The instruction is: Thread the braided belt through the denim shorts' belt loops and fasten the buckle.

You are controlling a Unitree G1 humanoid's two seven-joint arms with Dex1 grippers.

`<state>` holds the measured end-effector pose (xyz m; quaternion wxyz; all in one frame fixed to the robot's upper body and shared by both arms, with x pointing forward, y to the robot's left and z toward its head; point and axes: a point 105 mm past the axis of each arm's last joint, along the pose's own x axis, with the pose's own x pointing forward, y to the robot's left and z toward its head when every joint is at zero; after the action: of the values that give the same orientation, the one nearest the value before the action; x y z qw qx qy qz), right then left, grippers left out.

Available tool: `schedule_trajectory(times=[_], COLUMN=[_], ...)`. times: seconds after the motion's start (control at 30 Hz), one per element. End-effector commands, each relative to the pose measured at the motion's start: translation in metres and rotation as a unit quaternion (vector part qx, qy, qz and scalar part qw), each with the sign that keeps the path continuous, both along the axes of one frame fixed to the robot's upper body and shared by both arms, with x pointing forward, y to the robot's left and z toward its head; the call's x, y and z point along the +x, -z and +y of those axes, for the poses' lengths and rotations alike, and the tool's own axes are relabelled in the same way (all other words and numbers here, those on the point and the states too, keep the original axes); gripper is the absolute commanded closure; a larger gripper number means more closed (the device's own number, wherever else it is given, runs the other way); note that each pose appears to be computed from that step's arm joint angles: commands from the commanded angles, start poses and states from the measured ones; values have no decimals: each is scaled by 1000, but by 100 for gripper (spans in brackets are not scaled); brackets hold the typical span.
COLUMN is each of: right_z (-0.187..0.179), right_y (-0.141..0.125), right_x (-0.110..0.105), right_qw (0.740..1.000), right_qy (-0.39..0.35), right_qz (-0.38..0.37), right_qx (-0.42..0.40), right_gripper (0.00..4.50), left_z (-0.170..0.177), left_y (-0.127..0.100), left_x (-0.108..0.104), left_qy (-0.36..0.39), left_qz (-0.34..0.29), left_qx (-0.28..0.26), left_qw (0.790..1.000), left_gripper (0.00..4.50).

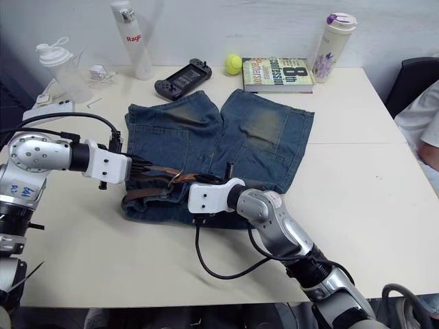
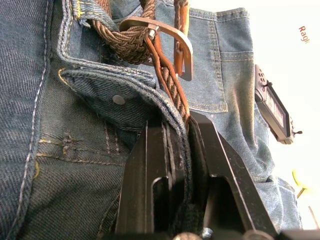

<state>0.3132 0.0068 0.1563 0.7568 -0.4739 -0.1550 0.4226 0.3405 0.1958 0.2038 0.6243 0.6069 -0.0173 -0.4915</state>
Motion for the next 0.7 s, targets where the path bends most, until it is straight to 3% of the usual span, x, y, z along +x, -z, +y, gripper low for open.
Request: schedule_trajectory(times=[0.03, 0.23, 0.53, 0.7], right_z=[9, 9, 11, 7], right_y=[-14, -14, -13, -5], right_x=[-6, -6, -6, -9], right_qw=[999, 999, 999, 1000], right_qy=[-21, -20, -18, -19], right_qz=[-24, -24, -22, 10], right_qx=[10, 14, 16, 11], right_gripper=[444, 444, 444, 444], left_z=[-10, -23, -77, -91], left_y=[-7, 3, 16, 28], left_x=[-2, -1, -7, -13], left_qy=[26, 39, 32, 35], left_qz=[-15, -4, 80, 121], left_qx=[6, -12, -185, -216], left_qw=[1000, 999, 979, 968], left_gripper=[450, 450, 450, 450])
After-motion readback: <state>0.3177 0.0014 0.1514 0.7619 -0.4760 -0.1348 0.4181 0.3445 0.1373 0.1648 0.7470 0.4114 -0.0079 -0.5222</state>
